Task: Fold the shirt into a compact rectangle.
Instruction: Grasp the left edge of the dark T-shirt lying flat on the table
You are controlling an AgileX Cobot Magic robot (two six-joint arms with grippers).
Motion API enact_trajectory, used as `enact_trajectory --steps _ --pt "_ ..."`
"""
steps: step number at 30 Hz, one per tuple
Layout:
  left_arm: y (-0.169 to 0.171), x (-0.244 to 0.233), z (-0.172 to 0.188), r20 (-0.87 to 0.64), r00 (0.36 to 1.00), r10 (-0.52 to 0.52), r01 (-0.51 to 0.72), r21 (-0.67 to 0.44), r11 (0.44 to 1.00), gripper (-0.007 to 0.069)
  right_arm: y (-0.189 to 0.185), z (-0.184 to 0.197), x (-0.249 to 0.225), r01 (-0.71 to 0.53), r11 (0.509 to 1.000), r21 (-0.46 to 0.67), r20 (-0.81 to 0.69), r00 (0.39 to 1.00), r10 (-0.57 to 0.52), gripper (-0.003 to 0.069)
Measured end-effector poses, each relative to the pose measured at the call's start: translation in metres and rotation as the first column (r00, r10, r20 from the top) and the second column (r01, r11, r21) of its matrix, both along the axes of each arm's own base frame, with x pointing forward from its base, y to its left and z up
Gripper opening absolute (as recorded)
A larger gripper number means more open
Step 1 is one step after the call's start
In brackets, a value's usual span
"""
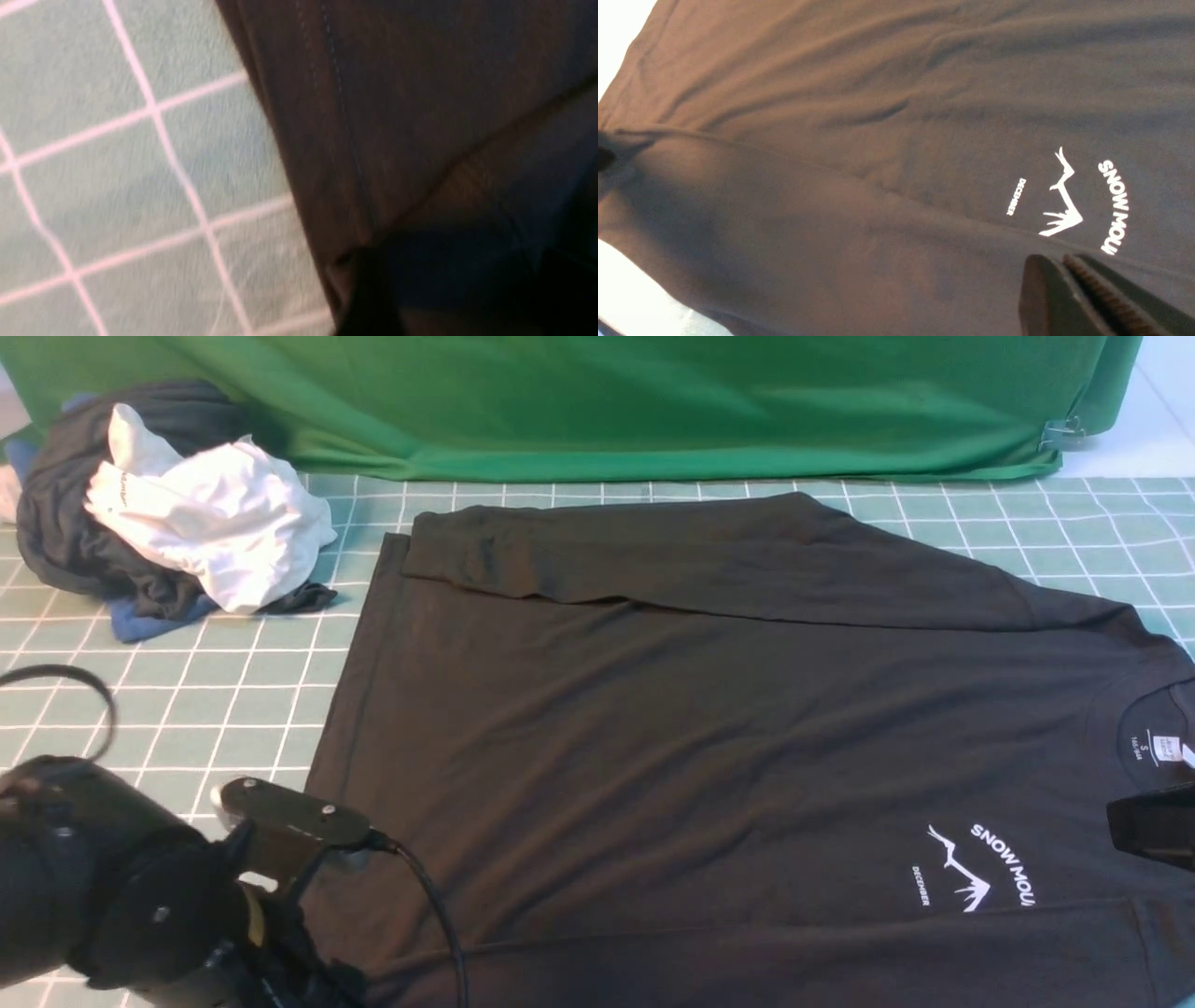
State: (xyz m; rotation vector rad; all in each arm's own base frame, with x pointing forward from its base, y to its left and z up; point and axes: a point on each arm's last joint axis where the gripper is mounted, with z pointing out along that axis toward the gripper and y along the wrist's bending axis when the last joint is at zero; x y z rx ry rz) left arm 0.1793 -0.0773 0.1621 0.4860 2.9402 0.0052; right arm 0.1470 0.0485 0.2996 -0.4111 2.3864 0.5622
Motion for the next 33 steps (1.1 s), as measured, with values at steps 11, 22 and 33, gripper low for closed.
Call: enact_trajectory --steps 11,22,33 --pt "-0.002 0.006 -0.008 -0.019 0.999 -0.037 0.037 0.017 0.999 0.046 0.0 0.0 0.0 0.002 1.0 0.001 0.002 1.0 -0.002 0.0039" --pt "-0.007 0.017 0.014 -0.112 0.993 -0.023 0.03 0.067 0.997 0.0041 0.0 0.0 0.0 0.002 1.0 0.001 0.002 1.0 -0.002 0.0047" --pt "-0.016 0.011 0.023 -0.237 0.971 0.035 -0.039 -0.011 0.999 0.0137 0.0 0.0 0.0 0.004 1.0 0.003 0.002 1.0 -0.004 0.0055"
